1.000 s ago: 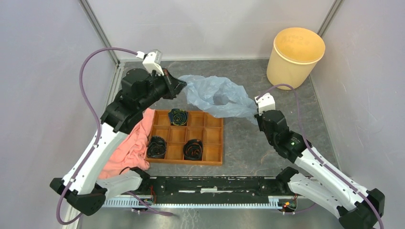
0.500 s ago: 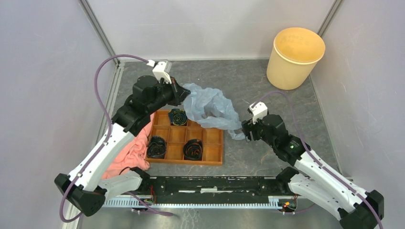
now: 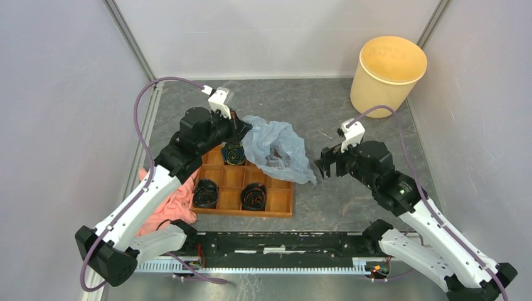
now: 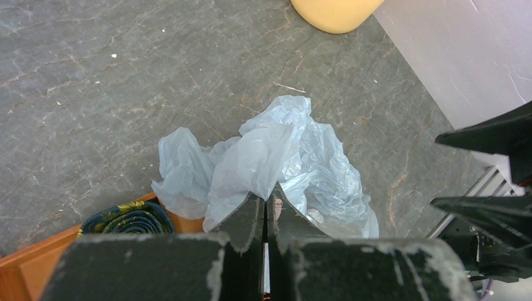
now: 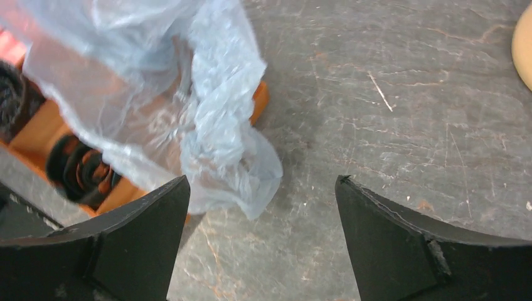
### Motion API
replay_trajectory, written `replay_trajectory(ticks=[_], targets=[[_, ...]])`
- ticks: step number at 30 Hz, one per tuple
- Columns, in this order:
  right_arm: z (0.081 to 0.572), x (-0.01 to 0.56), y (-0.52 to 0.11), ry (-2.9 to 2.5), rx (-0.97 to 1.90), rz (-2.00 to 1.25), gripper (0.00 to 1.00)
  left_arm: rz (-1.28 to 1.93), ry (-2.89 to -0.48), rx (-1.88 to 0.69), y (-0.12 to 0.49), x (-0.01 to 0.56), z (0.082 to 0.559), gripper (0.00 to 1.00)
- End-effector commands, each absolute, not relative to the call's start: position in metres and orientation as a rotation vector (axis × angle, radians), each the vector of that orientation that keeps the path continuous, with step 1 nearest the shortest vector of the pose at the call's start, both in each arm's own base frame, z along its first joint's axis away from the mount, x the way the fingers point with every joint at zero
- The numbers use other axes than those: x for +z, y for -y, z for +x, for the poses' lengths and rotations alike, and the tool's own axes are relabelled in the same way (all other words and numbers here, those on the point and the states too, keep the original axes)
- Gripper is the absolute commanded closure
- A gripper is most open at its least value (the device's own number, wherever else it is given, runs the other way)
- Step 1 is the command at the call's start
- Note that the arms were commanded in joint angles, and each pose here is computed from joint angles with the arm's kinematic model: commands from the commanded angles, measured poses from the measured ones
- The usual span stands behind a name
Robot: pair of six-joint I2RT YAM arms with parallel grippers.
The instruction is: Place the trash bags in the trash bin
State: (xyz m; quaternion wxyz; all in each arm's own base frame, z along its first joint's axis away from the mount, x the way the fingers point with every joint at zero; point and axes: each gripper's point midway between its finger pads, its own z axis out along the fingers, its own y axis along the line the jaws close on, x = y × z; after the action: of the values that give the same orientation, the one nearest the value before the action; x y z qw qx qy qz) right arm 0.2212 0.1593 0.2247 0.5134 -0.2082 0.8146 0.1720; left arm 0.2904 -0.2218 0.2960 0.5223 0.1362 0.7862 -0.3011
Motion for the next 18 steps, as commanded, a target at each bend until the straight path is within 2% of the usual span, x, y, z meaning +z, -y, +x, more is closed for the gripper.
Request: replay_trajectory(ticks=[1,3,7,10,18], targets=[[0.258,0.23,-0.151,-2.017,0.413,-0.236,0.06,0.346,-1.732,-0.702,0.214,0.319,0.287,0.98],[0.276,0.214,-0.148,-2.079,0.57,-0.134,0.06,0.33,-1.707,-0.736,0.214,0.319,0.281,0.98],[0.28,0.184,-0.147,-2.126,0.776,-0.087,0.07,0.278,-1.702,-0.759,0.207,0.306,0.271,0.98],[0.266,0.154,-0.152,-2.157,0.907,-0.088,0.06,0.252,-1.704,-0.764,0.201,0.298,0.266,0.98],[0.226,0.093,-0.166,-2.224,1.132,-0.027,0.12,0.25,-1.706,-0.776,0.199,0.291,0.258,0.98]])
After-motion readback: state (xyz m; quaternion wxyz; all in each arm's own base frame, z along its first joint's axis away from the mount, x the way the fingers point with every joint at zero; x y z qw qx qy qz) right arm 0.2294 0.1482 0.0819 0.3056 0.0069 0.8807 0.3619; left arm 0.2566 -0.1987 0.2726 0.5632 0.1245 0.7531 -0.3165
